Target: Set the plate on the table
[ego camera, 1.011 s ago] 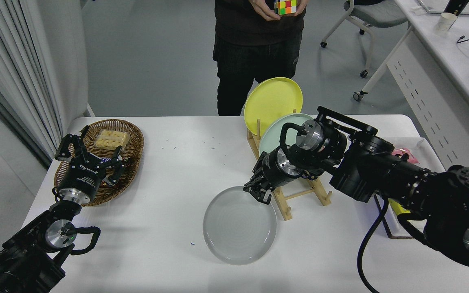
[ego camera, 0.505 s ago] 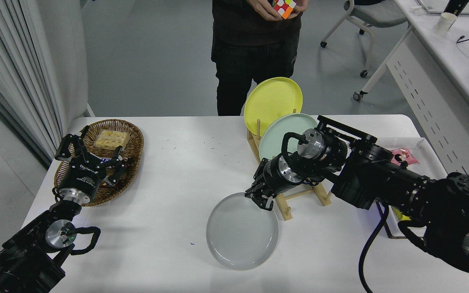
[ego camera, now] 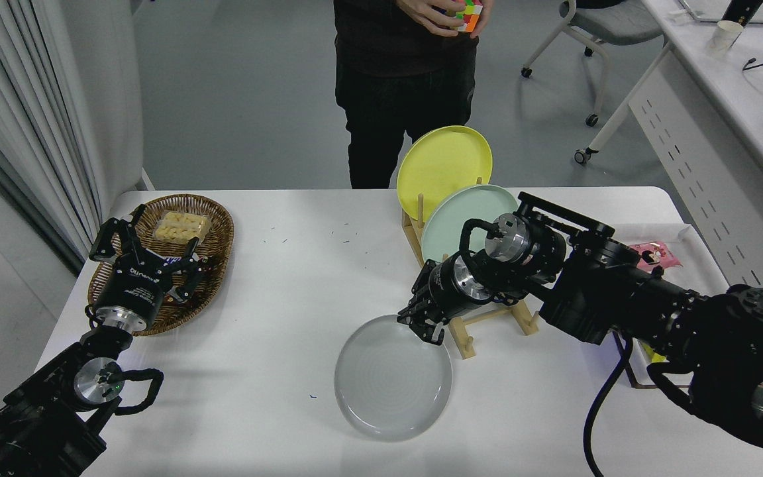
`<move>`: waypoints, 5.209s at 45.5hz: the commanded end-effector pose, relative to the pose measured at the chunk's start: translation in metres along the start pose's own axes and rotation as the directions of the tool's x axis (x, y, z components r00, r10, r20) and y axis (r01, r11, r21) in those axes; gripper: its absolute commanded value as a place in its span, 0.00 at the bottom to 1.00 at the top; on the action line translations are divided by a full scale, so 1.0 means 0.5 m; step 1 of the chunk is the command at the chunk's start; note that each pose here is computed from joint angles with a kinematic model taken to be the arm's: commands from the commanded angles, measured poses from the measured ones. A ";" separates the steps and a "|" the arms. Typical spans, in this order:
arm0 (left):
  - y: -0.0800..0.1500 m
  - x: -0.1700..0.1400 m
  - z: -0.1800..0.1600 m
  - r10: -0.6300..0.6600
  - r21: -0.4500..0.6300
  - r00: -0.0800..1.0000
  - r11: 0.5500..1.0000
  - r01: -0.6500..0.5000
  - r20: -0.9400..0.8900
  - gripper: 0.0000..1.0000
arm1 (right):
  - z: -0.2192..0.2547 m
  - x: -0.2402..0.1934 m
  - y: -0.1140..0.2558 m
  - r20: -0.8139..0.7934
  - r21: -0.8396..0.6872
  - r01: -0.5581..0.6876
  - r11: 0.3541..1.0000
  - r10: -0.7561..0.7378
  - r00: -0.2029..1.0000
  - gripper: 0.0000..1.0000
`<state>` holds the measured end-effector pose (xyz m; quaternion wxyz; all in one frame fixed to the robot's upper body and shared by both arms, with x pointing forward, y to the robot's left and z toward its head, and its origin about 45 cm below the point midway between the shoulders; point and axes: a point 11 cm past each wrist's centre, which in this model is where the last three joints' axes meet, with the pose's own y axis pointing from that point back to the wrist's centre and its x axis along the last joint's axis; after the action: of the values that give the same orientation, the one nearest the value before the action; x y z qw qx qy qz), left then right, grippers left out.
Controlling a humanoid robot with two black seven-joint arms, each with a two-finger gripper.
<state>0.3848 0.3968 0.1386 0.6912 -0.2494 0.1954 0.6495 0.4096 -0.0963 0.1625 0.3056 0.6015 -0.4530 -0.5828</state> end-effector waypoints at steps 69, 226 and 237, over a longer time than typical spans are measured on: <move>0.000 0.000 0.000 0.000 0.000 1.000 1.000 0.000 0.000 0.98 | -0.025 -0.004 0.014 -0.083 0.065 -0.022 0.998 0.027 0.996 0.98; 0.000 0.000 0.000 0.000 0.000 1.000 1.000 0.000 0.000 0.98 | -0.197 -0.059 0.390 -0.825 0.344 0.816 0.464 -0.265 0.499 0.99; 0.000 0.000 0.000 0.000 0.000 1.000 1.000 0.000 0.000 0.98 | -0.218 -0.011 0.409 -0.833 0.468 0.821 0.328 -0.149 0.534 0.99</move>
<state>0.3848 0.3969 0.1386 0.6912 -0.2495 0.1954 0.6495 0.4736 -0.1669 0.3614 -0.0334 0.9502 -0.2665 -0.1579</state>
